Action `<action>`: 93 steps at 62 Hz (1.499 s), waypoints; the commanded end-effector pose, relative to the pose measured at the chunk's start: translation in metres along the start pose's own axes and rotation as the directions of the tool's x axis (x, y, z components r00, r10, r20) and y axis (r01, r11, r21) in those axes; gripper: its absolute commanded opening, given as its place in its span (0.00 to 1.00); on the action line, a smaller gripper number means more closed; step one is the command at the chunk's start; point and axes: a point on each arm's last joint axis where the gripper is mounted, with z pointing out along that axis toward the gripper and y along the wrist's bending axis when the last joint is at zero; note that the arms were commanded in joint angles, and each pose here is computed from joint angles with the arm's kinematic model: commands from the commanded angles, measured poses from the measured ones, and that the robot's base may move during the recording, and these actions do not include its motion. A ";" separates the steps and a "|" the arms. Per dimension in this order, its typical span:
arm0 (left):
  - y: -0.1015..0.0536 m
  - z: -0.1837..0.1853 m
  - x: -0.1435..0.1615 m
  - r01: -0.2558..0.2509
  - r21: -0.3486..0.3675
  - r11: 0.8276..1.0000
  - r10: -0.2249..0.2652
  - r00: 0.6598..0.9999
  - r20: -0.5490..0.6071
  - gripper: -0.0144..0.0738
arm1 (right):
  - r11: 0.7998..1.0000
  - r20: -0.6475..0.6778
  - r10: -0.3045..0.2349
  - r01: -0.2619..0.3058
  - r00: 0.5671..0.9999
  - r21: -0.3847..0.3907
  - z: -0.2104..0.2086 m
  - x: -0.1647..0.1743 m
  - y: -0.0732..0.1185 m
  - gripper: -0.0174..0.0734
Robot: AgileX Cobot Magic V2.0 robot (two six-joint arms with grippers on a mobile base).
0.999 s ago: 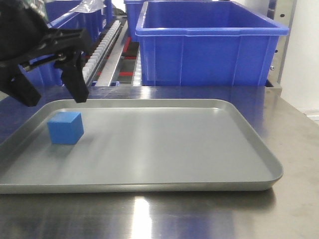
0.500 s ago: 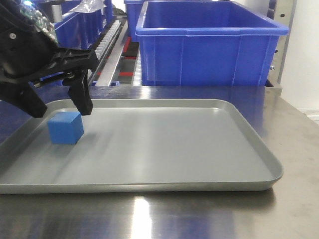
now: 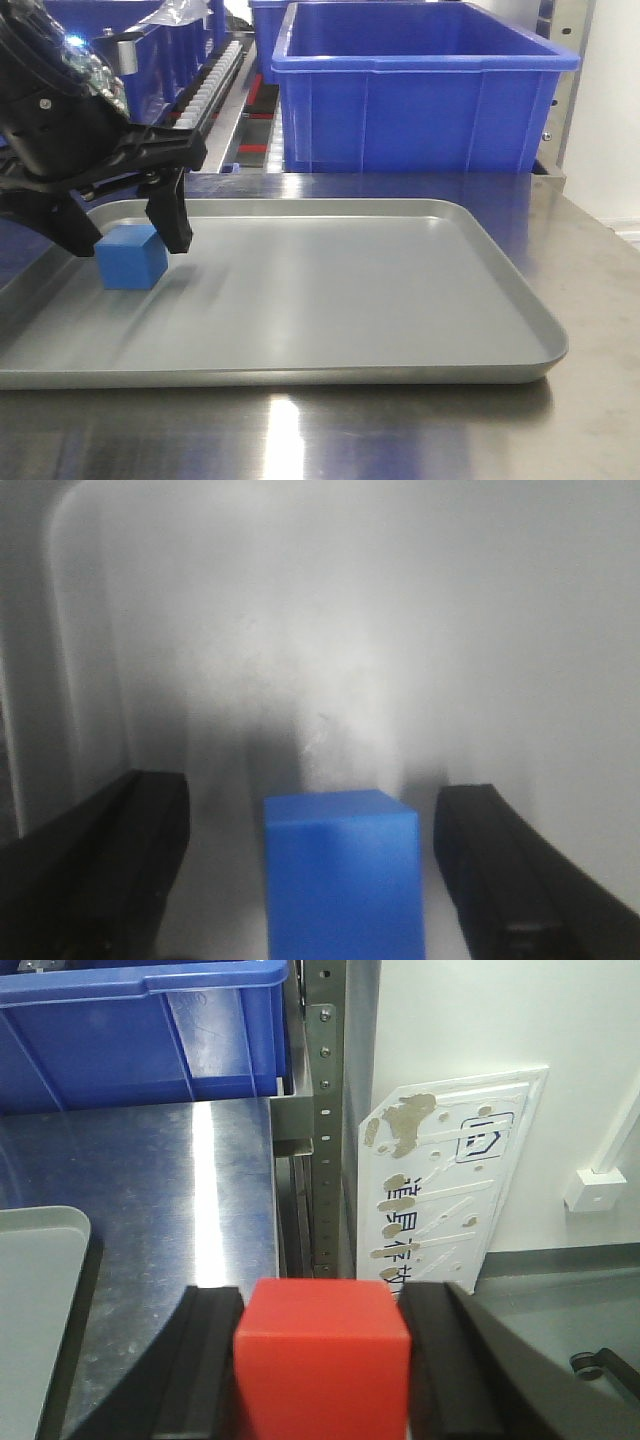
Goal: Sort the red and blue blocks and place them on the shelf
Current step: 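Lower the open left gripper around the blue cube and close, then lift the blue cube off the tray with the left gripper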
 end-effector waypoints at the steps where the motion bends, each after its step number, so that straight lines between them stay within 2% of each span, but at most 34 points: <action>1: -0.008 -0.016 -0.013 0.009 0.042 0.999 -0.013 0.995 0.098 0.78 | 1.000 0.123 -0.017 0.017 0.992 -0.002 -0.005 -0.017 0.001 0.26; 43: -0.007 -0.003 -0.010 0.022 0.034 0.999 -0.024 0.998 0.051 0.77 | 1.000 0.123 -0.017 0.017 0.992 -0.002 -0.005 -0.017 0.001 0.26; 49: -0.007 -0.003 -0.009 0.034 0.039 0.999 -0.035 0.999 0.041 0.72 | 1.000 0.123 -0.017 0.017 0.992 -0.002 -0.005 -0.017 0.001 0.26; 54: -0.008 -0.003 -0.009 0.038 0.041 0.998 -0.039 0.998 0.039 0.63 | 1.000 0.123 -0.017 0.017 0.992 -0.002 -0.005 -0.017 0.001 0.26; 68: -0.008 -0.005 -0.008 0.041 0.043 0.998 -0.042 0.998 0.036 0.30 | 1.000 0.123 -0.017 0.017 0.992 -0.002 -0.005 -0.017 0.001 0.26; 82: -0.009 -0.023 -0.012 0.037 0.063 0.997 -0.042 0.995 0.085 0.30 | 1.000 0.123 -0.017 0.017 0.992 -0.002 -0.005 -0.017 0.001 0.26; 93: -0.008 -0.058 -0.024 0.032 0.089 0.996 -0.049 0.979 0.196 0.30 | 1.000 0.123 -0.017 0.017 0.992 -0.002 -0.005 -0.017 0.001 0.26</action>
